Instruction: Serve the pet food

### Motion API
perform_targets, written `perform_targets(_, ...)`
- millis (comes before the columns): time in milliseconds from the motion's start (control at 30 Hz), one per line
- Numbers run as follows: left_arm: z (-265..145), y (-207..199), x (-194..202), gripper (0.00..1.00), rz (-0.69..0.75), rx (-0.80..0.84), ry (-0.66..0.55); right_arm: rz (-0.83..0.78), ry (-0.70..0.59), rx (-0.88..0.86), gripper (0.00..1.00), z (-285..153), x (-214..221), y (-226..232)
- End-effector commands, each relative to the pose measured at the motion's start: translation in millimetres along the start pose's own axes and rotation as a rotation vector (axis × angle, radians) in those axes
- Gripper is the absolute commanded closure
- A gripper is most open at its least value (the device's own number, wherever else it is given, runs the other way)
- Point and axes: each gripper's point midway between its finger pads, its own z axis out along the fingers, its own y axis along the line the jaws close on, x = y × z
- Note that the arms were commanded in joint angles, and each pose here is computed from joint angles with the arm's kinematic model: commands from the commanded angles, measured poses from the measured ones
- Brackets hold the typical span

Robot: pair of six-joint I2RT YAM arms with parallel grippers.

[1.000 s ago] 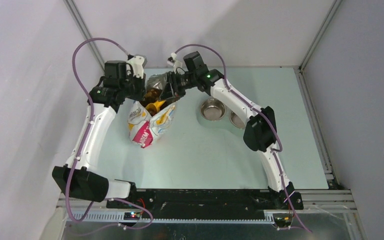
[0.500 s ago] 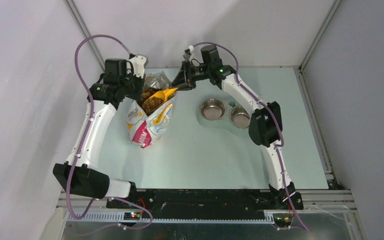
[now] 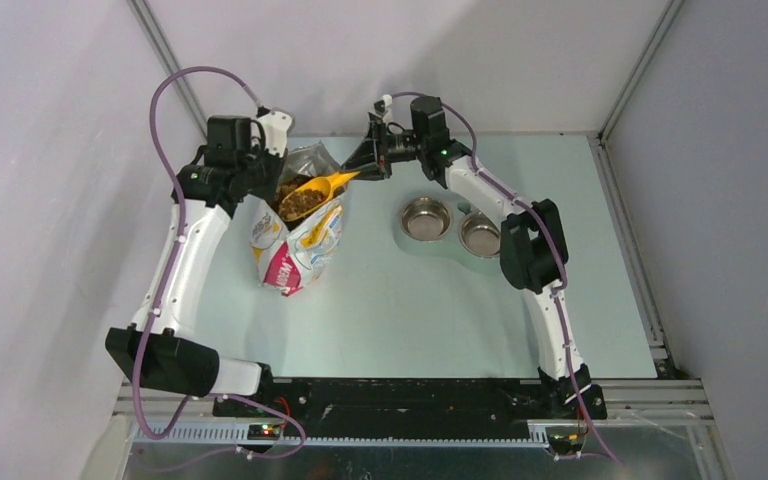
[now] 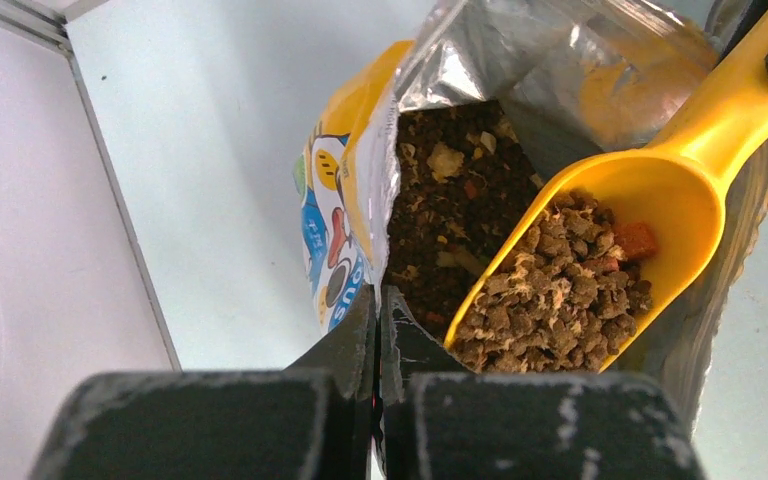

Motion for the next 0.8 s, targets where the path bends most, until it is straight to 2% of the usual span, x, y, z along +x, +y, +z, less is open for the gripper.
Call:
perform_targets(0,-9.7,15.7,-21.2,1.0,0.029,-0.053,-0.059,-0.093,-0.045,-0.08,1.0,-15.3,-2.7,38.9)
perform_targets(133,-11.3,16.6,-20.6,1.0,0.032,-0.058,-0.057,-0.122,-0.121,-0.079,1.0,-22.6,-11.6,37.6)
perform_targets(300,-13.0,17.0,-20.4,1.0,0.029,-0.06,-0.058,-0.063,-0.256,0.095,1.0,-31.0,-23.4,9.2)
perform_targets(400,-11.6,16.3,-19.2,1.0,0.028,-0.057,-0.056,-0.054,-0.343,0.137,1.0,-37.8,-26.9,9.0)
perform_targets(567,-10.7,13.9,-20.9,1.0,0.019,-0.044,-0.063,-0.086,-0.402,0.182,1.0,-38.1,-23.4,18.8)
perform_targets(767,-12.0,14.1,-23.2,1.0,0.018,-0.043,-0.072,0.025,-0.4,0.106,1.0,-39.3,-13.7,23.9)
